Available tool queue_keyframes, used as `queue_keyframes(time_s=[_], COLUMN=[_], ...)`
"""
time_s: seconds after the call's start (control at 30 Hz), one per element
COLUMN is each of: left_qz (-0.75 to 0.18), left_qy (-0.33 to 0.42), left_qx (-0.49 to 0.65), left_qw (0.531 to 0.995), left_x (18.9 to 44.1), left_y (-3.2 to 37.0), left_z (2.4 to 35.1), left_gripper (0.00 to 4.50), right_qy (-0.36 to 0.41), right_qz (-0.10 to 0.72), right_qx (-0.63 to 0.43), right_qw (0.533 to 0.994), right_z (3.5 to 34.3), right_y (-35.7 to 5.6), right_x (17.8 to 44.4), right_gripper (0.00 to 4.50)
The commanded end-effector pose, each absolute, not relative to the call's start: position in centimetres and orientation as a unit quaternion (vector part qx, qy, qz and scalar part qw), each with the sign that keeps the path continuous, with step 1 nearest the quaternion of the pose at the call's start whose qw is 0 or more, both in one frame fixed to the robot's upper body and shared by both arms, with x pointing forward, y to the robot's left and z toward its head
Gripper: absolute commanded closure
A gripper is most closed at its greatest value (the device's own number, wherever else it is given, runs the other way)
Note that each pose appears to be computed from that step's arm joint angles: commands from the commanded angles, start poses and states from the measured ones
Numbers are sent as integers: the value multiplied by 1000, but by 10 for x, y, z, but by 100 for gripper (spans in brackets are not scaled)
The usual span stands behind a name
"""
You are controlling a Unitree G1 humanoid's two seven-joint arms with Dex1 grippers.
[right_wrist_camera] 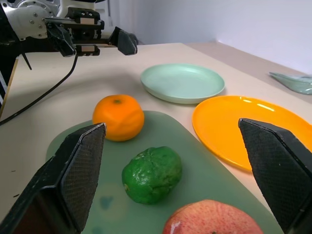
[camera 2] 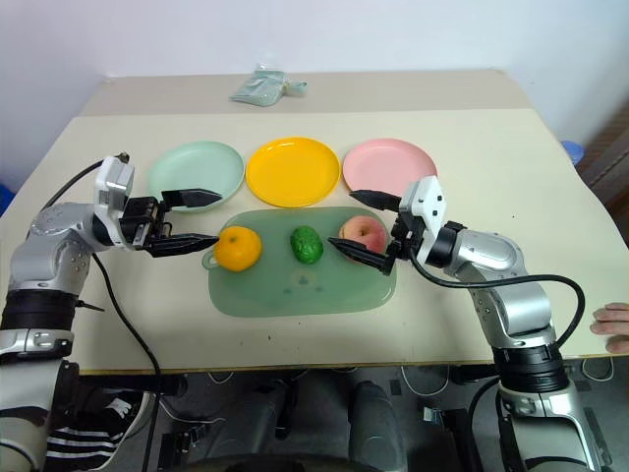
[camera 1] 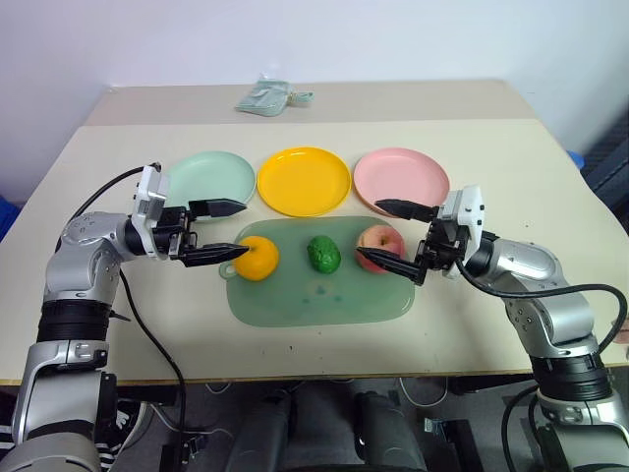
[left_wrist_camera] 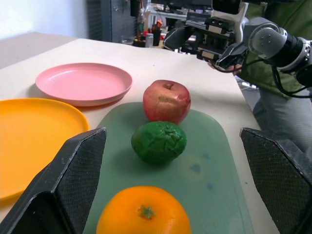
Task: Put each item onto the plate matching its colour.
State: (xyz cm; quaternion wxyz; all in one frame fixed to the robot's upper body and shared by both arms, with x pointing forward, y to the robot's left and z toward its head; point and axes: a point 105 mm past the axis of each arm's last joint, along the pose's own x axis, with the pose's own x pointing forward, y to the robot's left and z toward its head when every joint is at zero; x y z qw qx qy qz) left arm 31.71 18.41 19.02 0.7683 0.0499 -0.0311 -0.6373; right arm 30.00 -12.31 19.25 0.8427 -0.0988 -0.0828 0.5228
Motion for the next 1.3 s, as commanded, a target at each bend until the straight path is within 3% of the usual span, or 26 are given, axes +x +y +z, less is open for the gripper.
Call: queue_keyframes(time_s=[0.03, 0.33, 0.5, 1.3], left_qz=[-636, -612, -592, -570], left_qy=[-52, -42, -34, 36], left_qx=[60, 100, 90, 167], left_qw=[768, 784, 800, 804], left_x=[318, 317, 321, 340], left_y=[184, 199, 198, 171], left_z=[201, 195, 190, 122], left_gripper=[0, 0, 0, 0], right_qy=[-117, -111, -117, -89], right_qz=[526, 547, 585, 602], right_qx=[-115, -105, -94, -123], right_qw=[834, 823, 797, 784], right_z=[210, 207, 213, 212], right_y=[-130, -123, -119, -117], right_x=[292, 297, 282, 266], right_gripper=[5, 5, 5, 5])
